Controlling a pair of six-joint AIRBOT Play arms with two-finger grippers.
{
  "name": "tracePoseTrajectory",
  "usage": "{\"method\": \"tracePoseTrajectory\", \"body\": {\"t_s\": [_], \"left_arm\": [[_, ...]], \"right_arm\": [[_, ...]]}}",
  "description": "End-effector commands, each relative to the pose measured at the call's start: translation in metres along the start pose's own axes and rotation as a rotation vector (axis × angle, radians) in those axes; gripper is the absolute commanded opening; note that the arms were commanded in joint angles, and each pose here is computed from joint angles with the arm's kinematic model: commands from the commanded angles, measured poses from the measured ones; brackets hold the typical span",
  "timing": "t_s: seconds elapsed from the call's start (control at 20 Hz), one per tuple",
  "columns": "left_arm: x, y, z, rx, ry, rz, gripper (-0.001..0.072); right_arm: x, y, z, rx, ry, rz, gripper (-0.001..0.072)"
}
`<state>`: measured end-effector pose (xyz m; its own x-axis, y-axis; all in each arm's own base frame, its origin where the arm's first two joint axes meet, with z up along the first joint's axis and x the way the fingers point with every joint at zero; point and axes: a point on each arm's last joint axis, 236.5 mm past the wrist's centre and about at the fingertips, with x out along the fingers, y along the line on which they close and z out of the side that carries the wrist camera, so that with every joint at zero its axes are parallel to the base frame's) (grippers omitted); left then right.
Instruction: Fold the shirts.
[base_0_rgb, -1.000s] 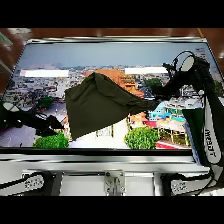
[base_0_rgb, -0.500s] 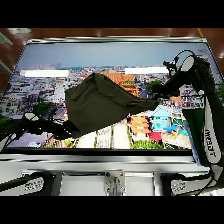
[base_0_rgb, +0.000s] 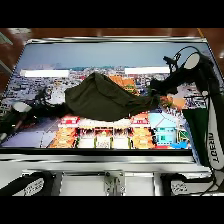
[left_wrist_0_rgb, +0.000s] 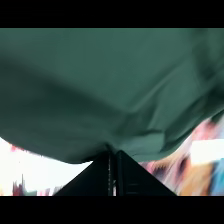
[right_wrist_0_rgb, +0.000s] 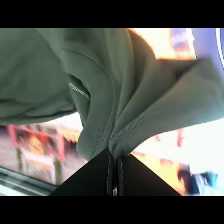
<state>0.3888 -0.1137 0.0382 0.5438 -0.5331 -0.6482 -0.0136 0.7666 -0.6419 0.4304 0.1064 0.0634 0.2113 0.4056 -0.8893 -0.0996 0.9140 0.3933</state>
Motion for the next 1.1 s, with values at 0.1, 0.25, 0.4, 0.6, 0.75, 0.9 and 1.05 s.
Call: {"method": "tracePoseTrajectory", "body": {"t_s": [0.1,0.25,0.4,0.6,0.75,0.9,1.05], "left_arm": [[-0.288,-0.197,0.157,0.507,-0.779,-0.121,0.0038],[-0.445,-0.291,0.145,0.731,-1.141,-0.104,0.0039],[-0.528,-0.341,0.107,0.866,-1.352,-0.044,0.0039],[-0.520,-0.326,0.091,0.901,-1.286,0.093,0.0039],[-0.464,-0.255,0.095,0.771,-1.000,0.269,0.0039],[-0.397,-0.190,0.080,0.658,-0.684,0.319,0.0039],[-0.346,-0.141,0.060,0.536,-0.510,0.310,0.0039]], "right_arm": [[-0.182,0.081,0.068,-0.210,-0.606,0.031,0.0058],[-0.368,0.122,0.060,-0.274,-1.147,-0.043,0.0059],[-0.456,0.134,0.002,-0.286,-1.348,-0.110,0.0058],[-0.434,0.099,-0.059,-0.226,-1.145,-0.260,0.0058],[-0.402,0.068,-0.093,-0.134,-0.949,-0.337,0.0058],[-0.375,0.058,-0.116,-0.058,-0.801,-0.325,0.0058],[-0.350,0.044,-0.137,-0.009,-0.653,-0.351,0.0058]]}}
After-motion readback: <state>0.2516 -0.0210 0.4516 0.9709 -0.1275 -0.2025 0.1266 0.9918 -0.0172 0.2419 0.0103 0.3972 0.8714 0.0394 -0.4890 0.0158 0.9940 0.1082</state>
